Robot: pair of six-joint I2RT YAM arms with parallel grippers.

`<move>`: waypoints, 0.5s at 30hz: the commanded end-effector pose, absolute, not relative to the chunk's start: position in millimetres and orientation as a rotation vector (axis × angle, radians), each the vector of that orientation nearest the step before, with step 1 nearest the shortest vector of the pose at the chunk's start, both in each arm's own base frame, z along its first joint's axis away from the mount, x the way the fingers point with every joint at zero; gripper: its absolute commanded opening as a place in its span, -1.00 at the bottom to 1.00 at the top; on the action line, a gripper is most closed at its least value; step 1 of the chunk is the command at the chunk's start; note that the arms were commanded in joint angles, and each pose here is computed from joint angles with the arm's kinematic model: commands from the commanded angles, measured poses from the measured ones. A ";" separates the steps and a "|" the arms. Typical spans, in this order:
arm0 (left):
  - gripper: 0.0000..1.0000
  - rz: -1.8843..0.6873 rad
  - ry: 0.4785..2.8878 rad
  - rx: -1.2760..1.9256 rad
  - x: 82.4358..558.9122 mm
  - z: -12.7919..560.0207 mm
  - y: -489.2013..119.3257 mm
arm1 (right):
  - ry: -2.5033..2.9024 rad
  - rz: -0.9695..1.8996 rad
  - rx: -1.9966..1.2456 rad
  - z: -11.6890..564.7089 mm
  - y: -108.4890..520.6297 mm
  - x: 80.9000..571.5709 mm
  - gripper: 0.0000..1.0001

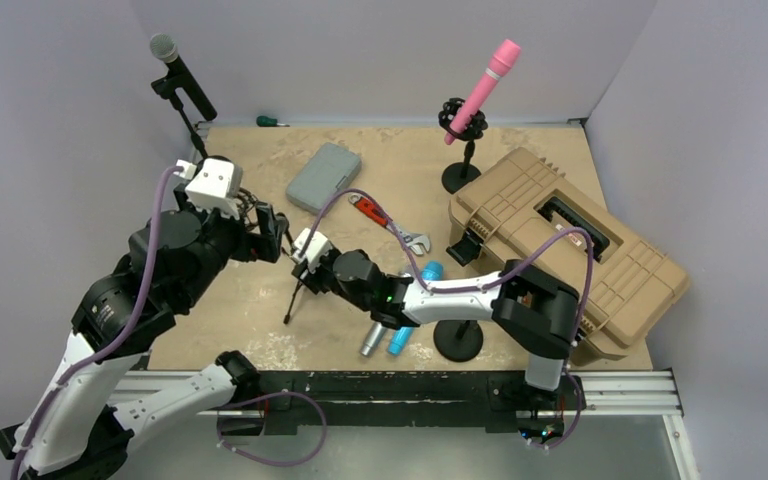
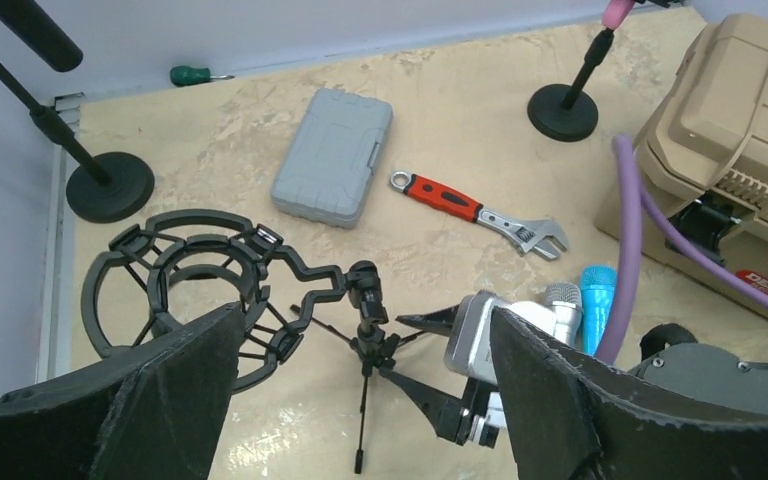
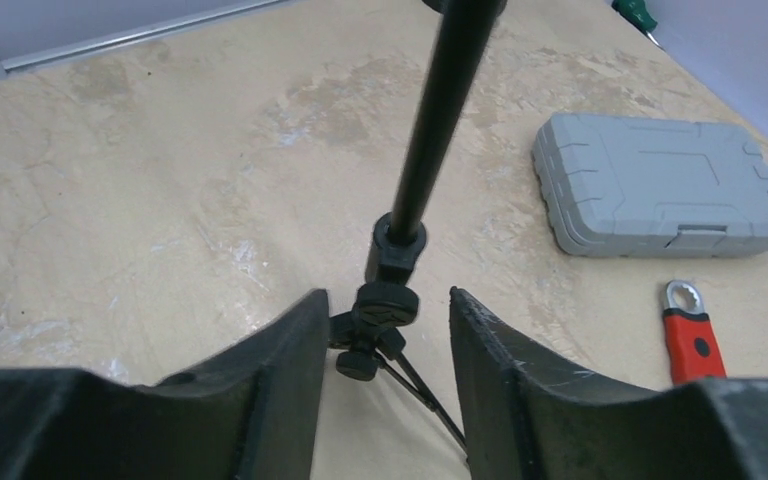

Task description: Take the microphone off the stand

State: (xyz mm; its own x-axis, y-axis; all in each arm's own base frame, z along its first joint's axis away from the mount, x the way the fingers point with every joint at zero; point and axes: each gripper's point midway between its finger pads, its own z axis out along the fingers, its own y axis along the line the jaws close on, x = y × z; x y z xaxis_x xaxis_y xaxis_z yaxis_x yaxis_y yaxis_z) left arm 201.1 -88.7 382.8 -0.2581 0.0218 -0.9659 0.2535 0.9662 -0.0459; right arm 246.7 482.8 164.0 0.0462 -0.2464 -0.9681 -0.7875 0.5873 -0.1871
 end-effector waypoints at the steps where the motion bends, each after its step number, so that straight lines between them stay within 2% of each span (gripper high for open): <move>1: 0.79 -0.278 1.791 0.173 200.3 392.5 -92.3 | 1.508 0.707 -0.778 222.2 480.1 250.5 -0.03; 6: 0.79 -0.293 1.779 0.196 203.3 395.8 -99.1 | 1.617 0.861 -0.702 226.9 467.3 248.8 0.24; 15: 0.80 -0.290 1.844 0.227 209.5 370.3 -111.1 | 1.689 1.038 -0.643 238.7 449.7 238.9 0.27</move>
State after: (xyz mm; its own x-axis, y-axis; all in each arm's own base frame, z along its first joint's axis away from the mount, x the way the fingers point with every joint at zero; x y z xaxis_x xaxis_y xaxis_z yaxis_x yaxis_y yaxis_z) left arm 203.8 -100.6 378.3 -0.2677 0.0227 -0.9632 0.2905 0.9551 -0.0583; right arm 259.8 449.7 224.2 -0.2737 0.0238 -0.9615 -0.7948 0.5574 0.2400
